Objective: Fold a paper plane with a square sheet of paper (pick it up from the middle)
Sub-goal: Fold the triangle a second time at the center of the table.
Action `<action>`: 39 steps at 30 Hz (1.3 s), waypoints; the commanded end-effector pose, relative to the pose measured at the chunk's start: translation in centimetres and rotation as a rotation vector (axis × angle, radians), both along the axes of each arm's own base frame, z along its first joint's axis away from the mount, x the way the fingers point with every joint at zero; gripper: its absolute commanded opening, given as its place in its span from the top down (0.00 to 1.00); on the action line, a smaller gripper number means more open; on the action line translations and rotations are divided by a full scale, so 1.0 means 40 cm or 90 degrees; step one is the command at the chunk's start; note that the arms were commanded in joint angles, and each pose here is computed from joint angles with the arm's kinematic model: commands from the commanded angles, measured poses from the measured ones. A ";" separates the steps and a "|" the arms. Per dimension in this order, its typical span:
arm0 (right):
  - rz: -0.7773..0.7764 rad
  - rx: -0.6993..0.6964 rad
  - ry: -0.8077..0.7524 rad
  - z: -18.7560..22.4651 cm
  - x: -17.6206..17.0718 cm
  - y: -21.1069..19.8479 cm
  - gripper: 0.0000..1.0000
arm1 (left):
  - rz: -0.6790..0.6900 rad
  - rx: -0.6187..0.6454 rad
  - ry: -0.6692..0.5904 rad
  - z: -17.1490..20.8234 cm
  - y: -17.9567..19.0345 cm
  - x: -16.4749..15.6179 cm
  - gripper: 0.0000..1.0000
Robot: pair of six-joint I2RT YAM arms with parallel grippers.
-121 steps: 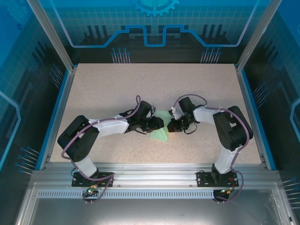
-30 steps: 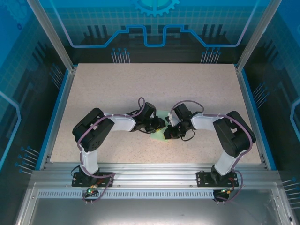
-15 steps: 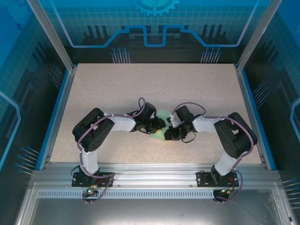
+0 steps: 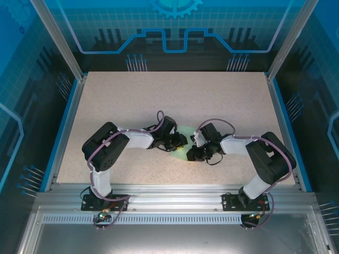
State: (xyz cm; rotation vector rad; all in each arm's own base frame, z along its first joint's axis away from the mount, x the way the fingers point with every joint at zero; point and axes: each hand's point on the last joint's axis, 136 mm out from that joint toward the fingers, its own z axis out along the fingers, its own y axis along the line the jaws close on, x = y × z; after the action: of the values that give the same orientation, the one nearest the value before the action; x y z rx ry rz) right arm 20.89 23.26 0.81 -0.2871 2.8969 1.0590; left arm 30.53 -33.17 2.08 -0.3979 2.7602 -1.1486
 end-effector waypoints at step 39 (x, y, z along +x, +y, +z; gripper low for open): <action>-0.071 -0.057 0.125 -0.040 -0.059 -0.019 0.84 | -0.012 0.003 0.008 -0.027 0.011 -0.013 0.70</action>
State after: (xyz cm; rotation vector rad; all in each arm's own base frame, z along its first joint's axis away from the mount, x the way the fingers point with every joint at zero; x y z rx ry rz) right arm 20.17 23.22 1.37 -0.0425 3.0172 1.0249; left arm 30.24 -33.44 2.19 -0.3770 2.7602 -1.1801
